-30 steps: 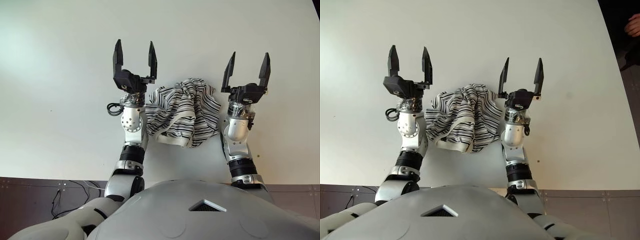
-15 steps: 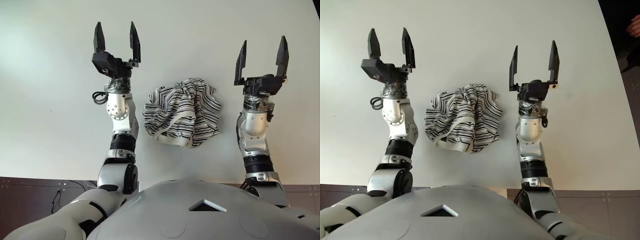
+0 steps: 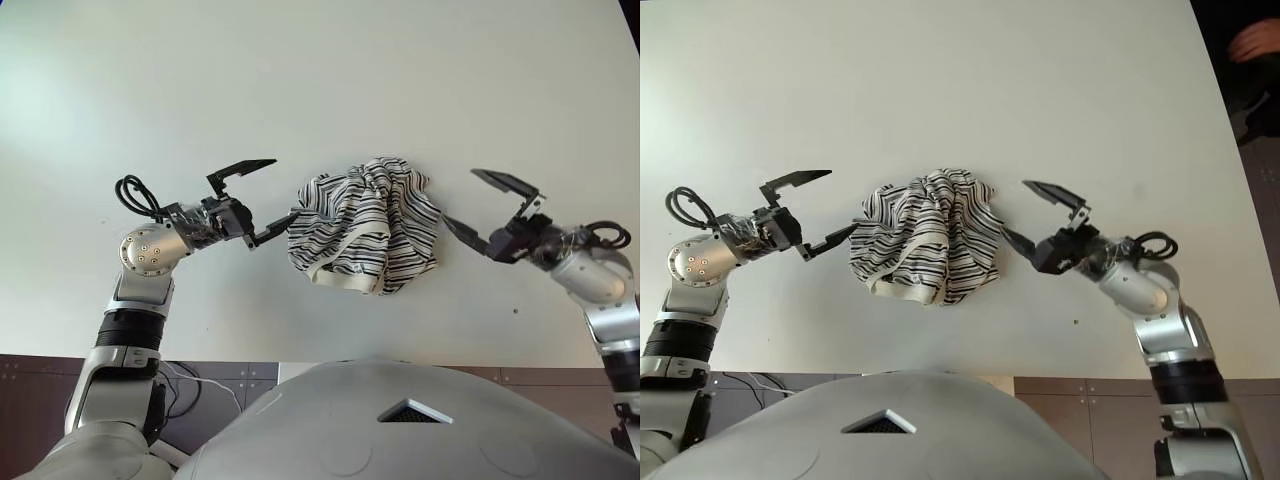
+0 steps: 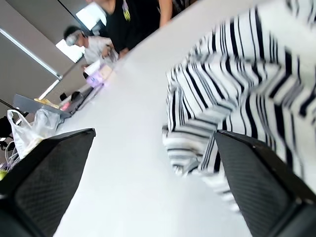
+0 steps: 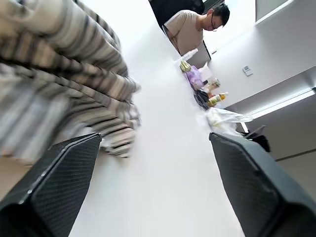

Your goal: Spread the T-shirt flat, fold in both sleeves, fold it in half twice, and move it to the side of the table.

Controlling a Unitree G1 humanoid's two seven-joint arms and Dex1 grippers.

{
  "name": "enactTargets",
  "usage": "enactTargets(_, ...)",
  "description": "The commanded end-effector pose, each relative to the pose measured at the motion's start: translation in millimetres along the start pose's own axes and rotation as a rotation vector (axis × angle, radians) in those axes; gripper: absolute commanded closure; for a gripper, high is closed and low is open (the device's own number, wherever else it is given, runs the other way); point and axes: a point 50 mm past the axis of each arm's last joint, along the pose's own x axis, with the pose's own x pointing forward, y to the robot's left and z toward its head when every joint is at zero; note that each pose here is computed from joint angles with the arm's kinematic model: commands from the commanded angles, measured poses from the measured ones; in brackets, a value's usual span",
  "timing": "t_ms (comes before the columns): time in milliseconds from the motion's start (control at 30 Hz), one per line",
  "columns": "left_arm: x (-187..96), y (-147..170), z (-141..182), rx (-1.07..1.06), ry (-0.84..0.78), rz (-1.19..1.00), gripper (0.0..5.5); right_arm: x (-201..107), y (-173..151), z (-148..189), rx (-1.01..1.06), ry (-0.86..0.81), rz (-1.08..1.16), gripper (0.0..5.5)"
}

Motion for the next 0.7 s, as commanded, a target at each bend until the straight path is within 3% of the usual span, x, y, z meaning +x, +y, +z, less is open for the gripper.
enactTargets(33, 21, 4, 3, 0.092, -0.003, 0.035, 1.03, 19, 5, -7, -0.06, 0.027, 0.067, 1.47)
enactTargets(200, 29, -5, 13, 0.108, -0.074, 0.015, 1.03, 26, 22, -8, -0.093, 0.036, 0.181, 1.47)
enactTargets(333, 24, 11, 22, 0.122, -0.109, 0.113, 1.03, 27, 9, -1, -0.07, 0.0, 0.087, 1.47)
enactTargets(467, 32, -8, 28, 0.102, -0.137, -0.012, 1.03, 31, 25, -11, -0.082, 0.042, 0.176, 1.47)
enactTargets(700, 42, -28, -11, 0.171, 0.135, -0.173, 1.03, 39, 47, -33, -0.107, 0.111, 0.29, 1.47)
